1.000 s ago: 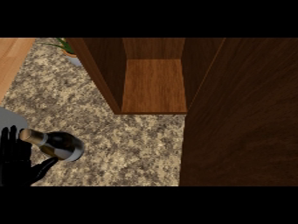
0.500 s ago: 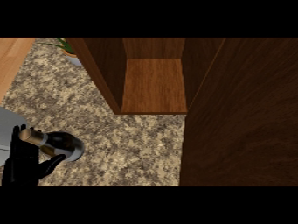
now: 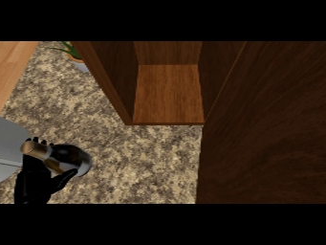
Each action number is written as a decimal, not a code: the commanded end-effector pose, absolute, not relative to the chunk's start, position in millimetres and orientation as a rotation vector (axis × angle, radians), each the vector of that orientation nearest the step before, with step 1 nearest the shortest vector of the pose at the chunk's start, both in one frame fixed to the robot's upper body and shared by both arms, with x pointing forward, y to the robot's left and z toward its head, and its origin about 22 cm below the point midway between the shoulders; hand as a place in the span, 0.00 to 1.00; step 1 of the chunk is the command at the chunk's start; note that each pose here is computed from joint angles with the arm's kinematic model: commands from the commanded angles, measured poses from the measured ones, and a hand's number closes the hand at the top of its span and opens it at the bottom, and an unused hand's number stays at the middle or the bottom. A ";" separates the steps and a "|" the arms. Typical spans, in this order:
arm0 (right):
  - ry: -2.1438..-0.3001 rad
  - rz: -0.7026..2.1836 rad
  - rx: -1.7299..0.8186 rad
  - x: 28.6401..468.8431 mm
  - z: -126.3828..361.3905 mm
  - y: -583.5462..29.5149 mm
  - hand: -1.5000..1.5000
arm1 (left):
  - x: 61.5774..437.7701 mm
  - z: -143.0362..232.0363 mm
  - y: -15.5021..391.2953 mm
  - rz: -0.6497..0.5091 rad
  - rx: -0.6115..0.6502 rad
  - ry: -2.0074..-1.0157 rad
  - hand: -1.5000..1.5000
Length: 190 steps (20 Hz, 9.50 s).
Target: Pick up the wine, place it into the cabinet and close the cabinet
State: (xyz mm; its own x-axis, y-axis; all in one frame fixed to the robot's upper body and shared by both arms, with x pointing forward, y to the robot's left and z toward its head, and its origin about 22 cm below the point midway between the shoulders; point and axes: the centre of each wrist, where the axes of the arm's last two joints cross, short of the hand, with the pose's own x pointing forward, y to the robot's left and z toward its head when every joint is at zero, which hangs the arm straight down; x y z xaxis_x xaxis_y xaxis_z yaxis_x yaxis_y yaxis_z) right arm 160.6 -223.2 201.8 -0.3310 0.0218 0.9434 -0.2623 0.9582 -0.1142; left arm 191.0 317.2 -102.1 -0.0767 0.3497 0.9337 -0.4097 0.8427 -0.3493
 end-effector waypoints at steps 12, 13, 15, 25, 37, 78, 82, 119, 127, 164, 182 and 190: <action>-1.929 0.284 0.232 131.0 212.7 -223.0 0.00 | 206.4 -113.8 314.5 0.677 -0.122 -1.582 1.00; -1.942 0.284 0.257 126.2 221.5 -221.8 0.00 | 213.5 -98.1 315.3 0.618 -0.147 -1.579 1.00; -1.939 0.277 0.262 132.2 213.4 -215.2 0.00 | 230.7 -120.2 293.0 0.563 -0.107 -1.598 1.00; -1.946 0.277 0.248 131.2 214.2 -223.8 0.00 | 208.6 -103.9 313.1 0.166 -0.055 -1.720 1.00; -1.915 0.293 0.252 127.4 214.1 -226.4 0.00 | 215.8 -63.4 293.9 0.073 0.020 -1.945 1.00; -1.925 0.276 0.254 129.8 214.8 -226.3 0.00 | 257.5 127.9 71.5 0.041 -0.256 -1.922 1.00; -1.924 0.273 0.243 148.2 205.5 -231.0 0.00 | 266.9 135.6 49.3 0.050 -0.227 -1.904 1.00; -1.937 0.289 0.241 139.9 213.4 -242.3 0.00 | 310.9 35.6 69.9 0.080 0.028 -1.947 1.00; -1.927 0.276 0.254 156.5 218.1 -226.7 0.00 | 351.5 38.9 80.1 0.113 0.026 -1.916 1.00; -1.917 0.309 0.299 153.6 207.4 -228.6 0.00 | 428.5 41.8 95.3 0.157 0.183 -1.883 1.00; -1.927 0.309 0.312 154.0 203.8 -219.9 0.00 | 430.4 25.6 118.8 0.276 0.145 -1.841 1.00; -1.909 0.295 0.323 155.6 191.9 -220.6 0.00 | 428.9 21.3 117.0 0.217 0.243 -1.810 0.00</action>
